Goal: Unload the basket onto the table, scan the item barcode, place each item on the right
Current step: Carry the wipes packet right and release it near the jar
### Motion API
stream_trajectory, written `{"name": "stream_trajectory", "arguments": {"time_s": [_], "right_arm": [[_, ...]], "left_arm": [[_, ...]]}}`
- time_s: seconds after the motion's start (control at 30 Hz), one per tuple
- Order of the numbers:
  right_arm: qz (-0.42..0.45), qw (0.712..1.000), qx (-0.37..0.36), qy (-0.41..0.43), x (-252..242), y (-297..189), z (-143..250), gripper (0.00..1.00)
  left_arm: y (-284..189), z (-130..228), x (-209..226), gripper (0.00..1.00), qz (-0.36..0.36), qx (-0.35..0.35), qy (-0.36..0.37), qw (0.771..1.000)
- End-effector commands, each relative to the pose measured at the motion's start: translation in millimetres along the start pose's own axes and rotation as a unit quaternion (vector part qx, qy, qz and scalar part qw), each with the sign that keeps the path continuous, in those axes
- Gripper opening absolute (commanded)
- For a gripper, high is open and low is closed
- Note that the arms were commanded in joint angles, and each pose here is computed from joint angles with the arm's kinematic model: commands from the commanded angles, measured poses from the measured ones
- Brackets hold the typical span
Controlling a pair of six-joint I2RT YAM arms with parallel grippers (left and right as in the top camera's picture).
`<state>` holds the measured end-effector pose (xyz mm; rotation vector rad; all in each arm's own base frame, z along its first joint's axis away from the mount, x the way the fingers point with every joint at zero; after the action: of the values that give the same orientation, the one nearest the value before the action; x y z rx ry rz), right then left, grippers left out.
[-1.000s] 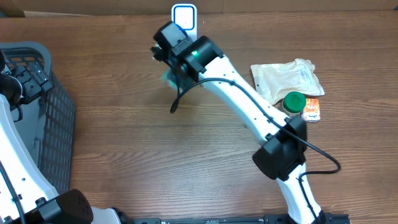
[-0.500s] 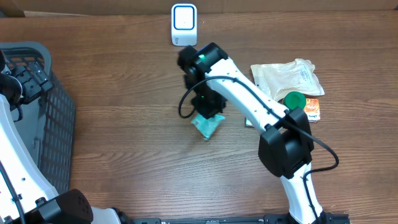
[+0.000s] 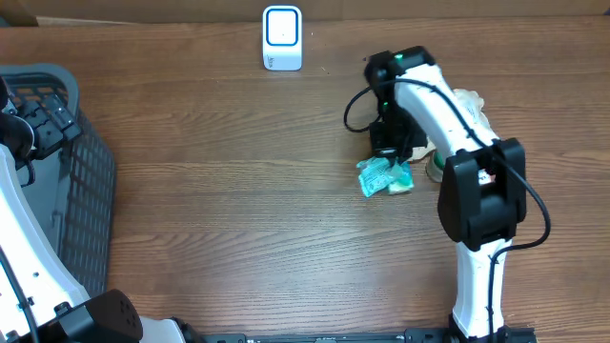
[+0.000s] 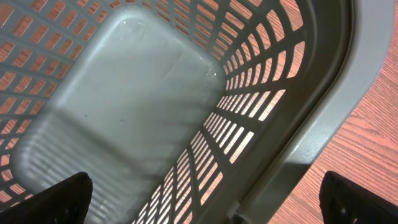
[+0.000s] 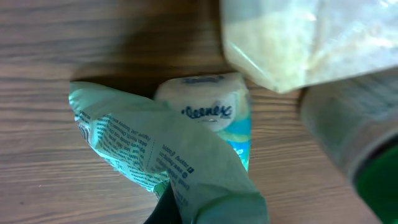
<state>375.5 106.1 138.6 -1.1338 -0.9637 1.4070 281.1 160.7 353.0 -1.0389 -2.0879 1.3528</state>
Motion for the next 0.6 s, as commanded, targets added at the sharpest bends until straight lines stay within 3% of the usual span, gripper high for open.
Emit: {"name": "stream_trajectory", "arguments": {"time_s": [0.0,0.1,0.13,0.2,0.3,0.37,0.4,0.57], "right_arm": [[0.004,0.999,-0.025,0.025,-14.5,-15.9,3.4,0.04],[0.003,0.999,-0.025,0.035,-23.3,-18.2,3.5,0.04],[0.005,0.999,-0.023,0.037,-25.5,-18.0,3.8,0.09],[0.007,0.999,-0.018,0.041,-28.9,-17.7,4.7,0.28],[0.000,0.999,-0.020,0.041,-28.4,-20.4,4.4,0.49],[0.000,0.999,-0.023,0.037,-27.3,-26.5,5.1,0.72],[0.000,0.999,-0.025,0.036,-26.9,-30.9,6.1,0.77],[-0.013,0.998,-0.046,0.035,-27.6,-62.6,9.0,0.78]], "left_arm": [[-0.4,-1.4,0.1,0.99,0.001,-0.002,-0.004,1.000],[-0.4,-1.4,0.1,0.99,0.001,-0.002,-0.004,1.000],[-0.4,-1.4,0.1,1.00,0.001,-0.002,-0.004,1.000],[-0.4,-1.4,0.1,1.00,0.001,-0.002,-0.004,1.000],[-0.4,-1.4,0.1,1.00,0.001,-0.002,-0.004,1.000],[-0.4,-1.4,0.1,1.00,0.001,-0.002,-0.004,1.000],[-0.4,-1.4,0.1,1.00,0.001,-0.002,-0.004,1.000],[-0.4,-1.4,0.1,0.99,0.001,-0.002,-0.004,1.000]]}}
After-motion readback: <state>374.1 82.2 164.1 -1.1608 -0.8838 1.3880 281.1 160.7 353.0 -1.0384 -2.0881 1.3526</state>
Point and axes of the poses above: each gripper's point midway between its finger pads, its own y axis out along the fingers, its own x axis along the line the jaws close on, z = x × y, the point moved 8 cm from there along -y, back along the fingers, and after that the axes turned 1 degree about y, right-handed, at the moved point
